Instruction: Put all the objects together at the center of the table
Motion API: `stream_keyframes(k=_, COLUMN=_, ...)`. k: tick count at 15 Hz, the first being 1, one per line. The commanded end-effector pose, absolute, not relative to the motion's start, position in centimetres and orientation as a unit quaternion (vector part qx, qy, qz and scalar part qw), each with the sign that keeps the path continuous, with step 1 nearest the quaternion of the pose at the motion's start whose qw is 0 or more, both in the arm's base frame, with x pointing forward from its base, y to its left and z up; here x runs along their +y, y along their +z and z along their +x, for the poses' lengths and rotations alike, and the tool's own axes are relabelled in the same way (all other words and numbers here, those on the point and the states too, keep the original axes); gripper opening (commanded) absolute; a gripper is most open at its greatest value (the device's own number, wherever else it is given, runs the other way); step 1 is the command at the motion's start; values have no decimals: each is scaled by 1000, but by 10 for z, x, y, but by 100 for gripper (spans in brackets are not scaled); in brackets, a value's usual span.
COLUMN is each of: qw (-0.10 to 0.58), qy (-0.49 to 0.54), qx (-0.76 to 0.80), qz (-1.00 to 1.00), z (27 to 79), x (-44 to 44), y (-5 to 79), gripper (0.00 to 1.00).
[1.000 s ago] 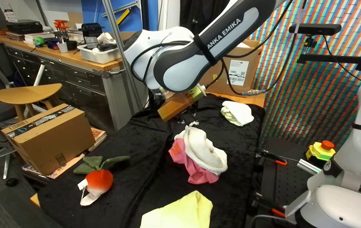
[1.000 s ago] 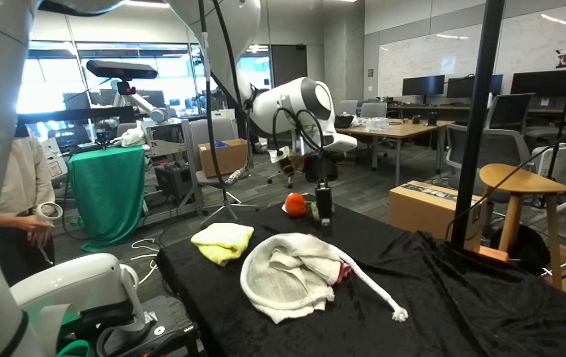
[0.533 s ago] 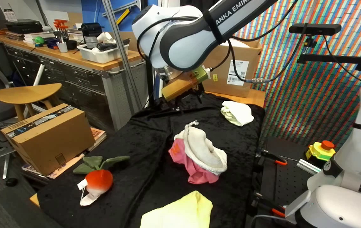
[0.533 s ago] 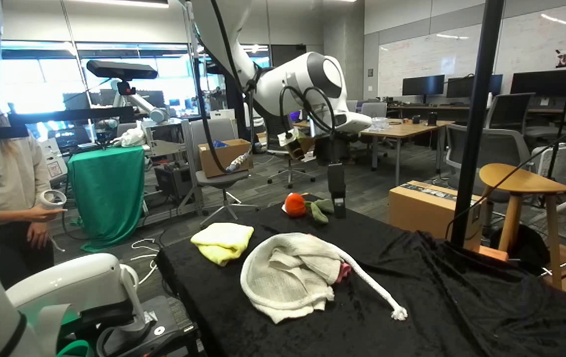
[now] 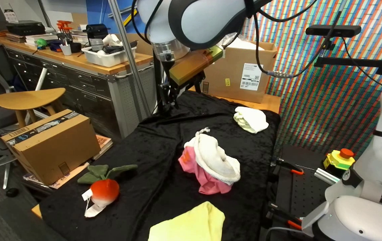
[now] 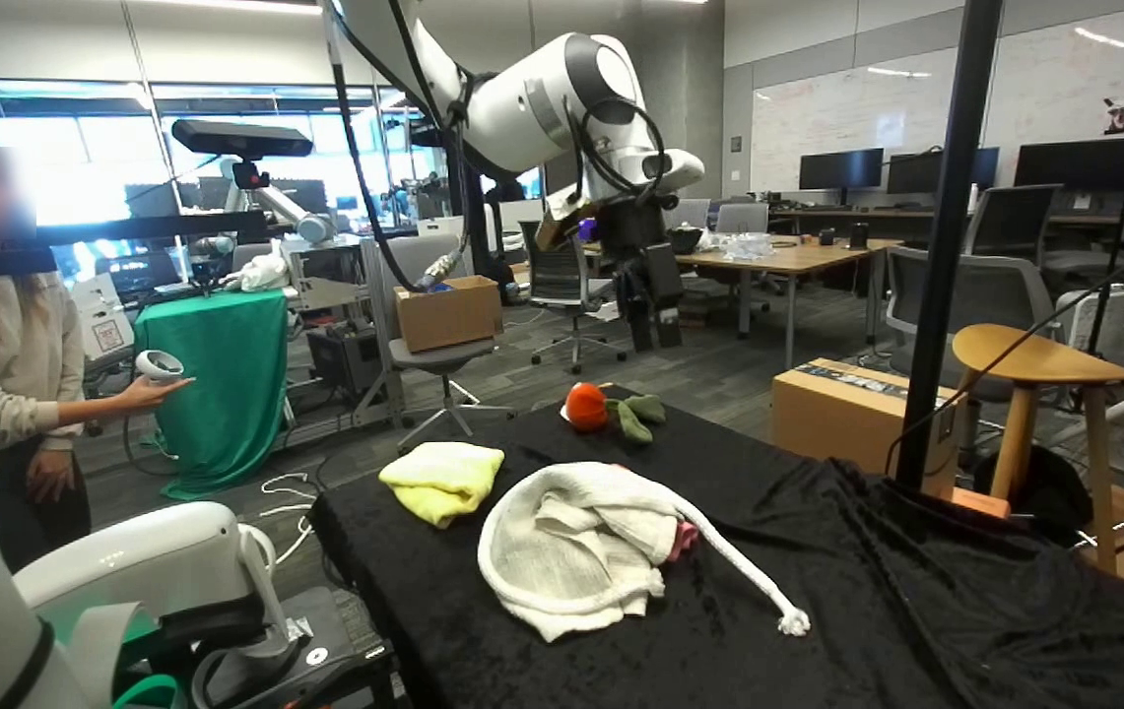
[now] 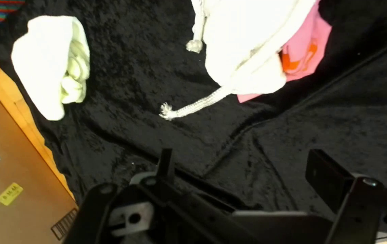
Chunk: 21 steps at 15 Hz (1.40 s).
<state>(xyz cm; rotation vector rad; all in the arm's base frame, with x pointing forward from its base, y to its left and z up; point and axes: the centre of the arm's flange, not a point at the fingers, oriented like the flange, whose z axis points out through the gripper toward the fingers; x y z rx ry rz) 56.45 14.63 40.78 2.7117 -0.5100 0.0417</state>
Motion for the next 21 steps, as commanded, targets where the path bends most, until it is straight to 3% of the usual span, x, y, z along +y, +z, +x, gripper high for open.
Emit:
stream_keyframes(k=1, qw=173, qy=34, qx=-86, qz=981, z=567, x=183, y=435, gripper=100)
stream_keyframes(k=11, qw=146, qy=41, qx=140, qz=978, z=563, x=299, y=433, gripper=100)
stream_keyframes(k=21, qw=142, qy=53, qx=210, qz=966, z=551, x=389, y=394, gripper=100)
